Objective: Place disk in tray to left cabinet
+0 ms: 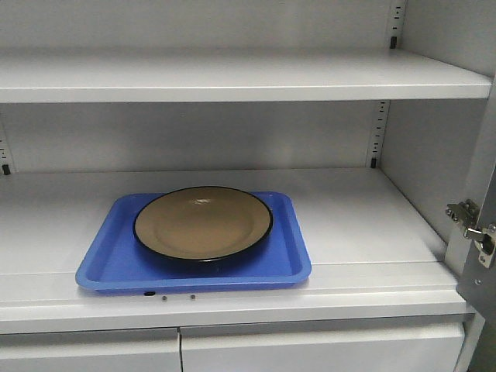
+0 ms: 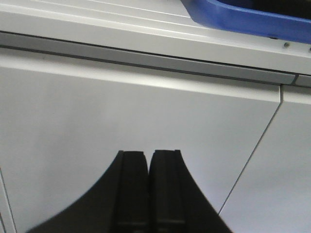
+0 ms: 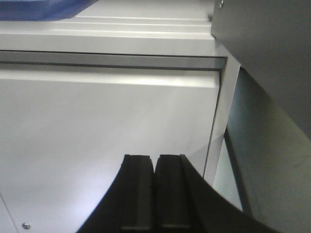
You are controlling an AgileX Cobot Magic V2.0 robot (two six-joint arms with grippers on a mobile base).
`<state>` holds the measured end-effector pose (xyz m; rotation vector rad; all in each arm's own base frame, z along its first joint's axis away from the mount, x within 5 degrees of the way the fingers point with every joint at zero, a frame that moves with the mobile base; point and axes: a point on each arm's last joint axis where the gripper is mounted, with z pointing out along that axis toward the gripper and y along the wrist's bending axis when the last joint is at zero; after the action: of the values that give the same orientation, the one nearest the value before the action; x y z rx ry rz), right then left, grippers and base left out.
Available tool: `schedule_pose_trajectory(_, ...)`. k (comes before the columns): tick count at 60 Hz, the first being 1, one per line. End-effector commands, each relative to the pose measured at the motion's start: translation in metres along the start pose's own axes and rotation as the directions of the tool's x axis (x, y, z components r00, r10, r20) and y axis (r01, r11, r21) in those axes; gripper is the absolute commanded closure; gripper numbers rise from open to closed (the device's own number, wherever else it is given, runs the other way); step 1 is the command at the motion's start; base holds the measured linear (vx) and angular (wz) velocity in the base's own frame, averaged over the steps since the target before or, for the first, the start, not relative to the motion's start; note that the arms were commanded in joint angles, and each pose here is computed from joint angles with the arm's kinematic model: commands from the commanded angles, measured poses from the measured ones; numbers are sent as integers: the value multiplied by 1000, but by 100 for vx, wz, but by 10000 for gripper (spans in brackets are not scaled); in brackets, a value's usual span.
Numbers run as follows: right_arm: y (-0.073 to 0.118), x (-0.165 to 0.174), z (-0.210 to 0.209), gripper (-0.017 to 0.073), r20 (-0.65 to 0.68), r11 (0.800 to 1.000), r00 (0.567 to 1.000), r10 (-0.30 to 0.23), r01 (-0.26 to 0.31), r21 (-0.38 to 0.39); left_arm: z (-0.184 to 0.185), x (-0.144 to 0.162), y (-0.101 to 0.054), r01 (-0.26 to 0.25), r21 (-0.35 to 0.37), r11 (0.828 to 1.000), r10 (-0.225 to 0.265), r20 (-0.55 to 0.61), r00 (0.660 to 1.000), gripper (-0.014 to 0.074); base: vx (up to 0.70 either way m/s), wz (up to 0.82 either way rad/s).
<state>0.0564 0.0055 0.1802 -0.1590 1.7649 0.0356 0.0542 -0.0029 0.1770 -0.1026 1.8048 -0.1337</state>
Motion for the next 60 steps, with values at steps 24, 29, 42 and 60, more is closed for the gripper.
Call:
schedule_pose_trajectory(24, 1, -2, -1, 567, 97, 1000, 995, 9, -8, -3, 1, -1, 0, 13, 8, 1000, -13, 60, 998, 553, 0, 0)
schedule_pose_trajectory(29, 1, -2, -1, 567, 97, 1000, 995, 9, -8, -3, 1, -1, 0, 13, 8, 1000, -13, 60, 998, 553, 0, 0)
schedule_pose_trajectory(42, 1, -2, -1, 567, 97, 1000, 995, 9, -8, -3, 1, -1, 0, 13, 8, 1000, -13, 60, 998, 553, 0, 0)
schedule_pose_trajectory(60, 1, -2, -1, 567, 92, 1000, 996, 9, -8, -3, 1, -1, 0, 13, 8, 1000, -13, 60, 998, 553, 0, 0)
